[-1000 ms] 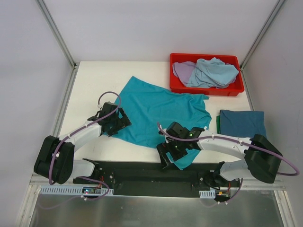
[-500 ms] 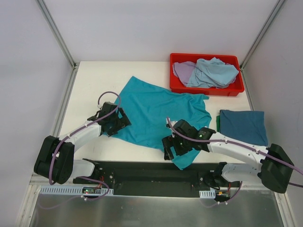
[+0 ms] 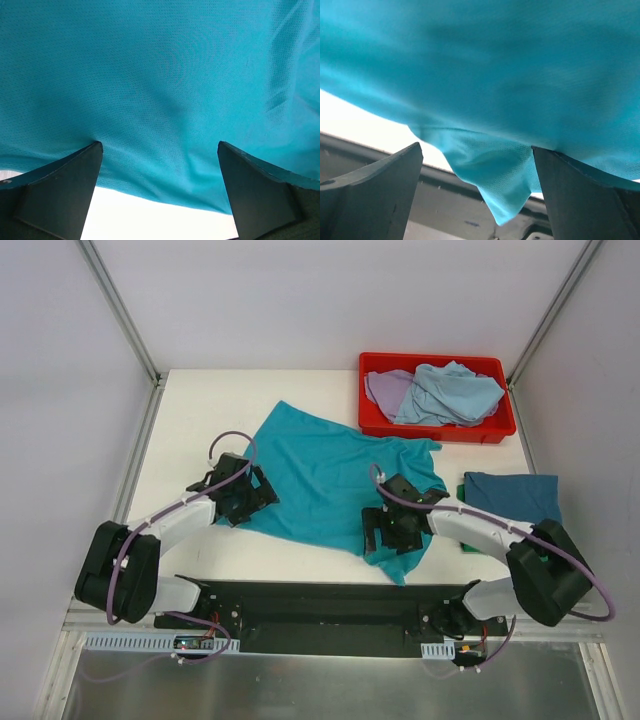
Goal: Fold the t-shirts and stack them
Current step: Flatten out the tshirt
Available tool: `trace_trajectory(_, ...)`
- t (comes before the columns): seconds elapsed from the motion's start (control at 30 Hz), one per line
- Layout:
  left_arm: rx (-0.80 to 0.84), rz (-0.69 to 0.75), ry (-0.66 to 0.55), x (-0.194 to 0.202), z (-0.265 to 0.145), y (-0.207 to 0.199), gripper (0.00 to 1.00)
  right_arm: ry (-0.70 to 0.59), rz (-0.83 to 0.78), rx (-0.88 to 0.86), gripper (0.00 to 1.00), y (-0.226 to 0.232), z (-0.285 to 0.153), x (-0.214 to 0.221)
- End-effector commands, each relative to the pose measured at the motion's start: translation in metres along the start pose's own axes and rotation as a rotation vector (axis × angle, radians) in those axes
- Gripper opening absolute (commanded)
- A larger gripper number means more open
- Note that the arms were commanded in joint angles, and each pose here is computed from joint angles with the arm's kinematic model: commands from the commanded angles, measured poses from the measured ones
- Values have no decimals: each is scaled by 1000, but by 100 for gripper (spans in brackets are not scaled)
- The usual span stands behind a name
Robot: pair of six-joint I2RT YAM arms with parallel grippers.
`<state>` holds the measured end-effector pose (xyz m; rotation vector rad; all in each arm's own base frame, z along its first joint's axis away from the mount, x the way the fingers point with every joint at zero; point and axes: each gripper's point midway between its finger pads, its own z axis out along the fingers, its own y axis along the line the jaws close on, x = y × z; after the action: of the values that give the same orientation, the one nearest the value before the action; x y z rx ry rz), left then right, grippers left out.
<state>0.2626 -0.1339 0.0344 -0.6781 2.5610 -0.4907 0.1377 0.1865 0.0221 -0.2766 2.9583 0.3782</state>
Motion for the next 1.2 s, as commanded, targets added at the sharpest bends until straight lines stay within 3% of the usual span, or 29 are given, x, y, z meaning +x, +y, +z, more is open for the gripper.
trace_trajectory(0.0, -1, -12, 31, 1, 4, -3, 99, -65, 46, 132, 96, -52, 12, -39)
trace_trajectory(0.17, 36, -6, 28, -9, 7, -22, 99, -151, 167, 156, 97, -88, -6, -95)
trace_trajectory(0.33, 84, 19, 11, -20, 4, -42, 99, -247, 116, 191, 98, -92, -47, -116)
trace_trajectory(0.57, 122, 14, -83, -20, -24, -34, 99, -241, 74, 10, 98, -53, -60, -56)
trace_trajectory(0.73, 93, -47, -201, -23, -42, -8, 99, -236, -108, -81, 96, -17, -54, -26)
trace_trajectory(0.9, 74, -54, -218, -16, -47, 6, 99, -112, -150, -71, 84, -5, -29, -7)
trace_trajectory(1.07, 28, -49, -182, -8, -40, 16, 99, -34, -153, 80, 78, -28, -6, -3)
trace_trajectory(1.17, 12, -34, -156, -8, -36, 15, 99, 14, -143, 130, 62, -33, 1, -4)
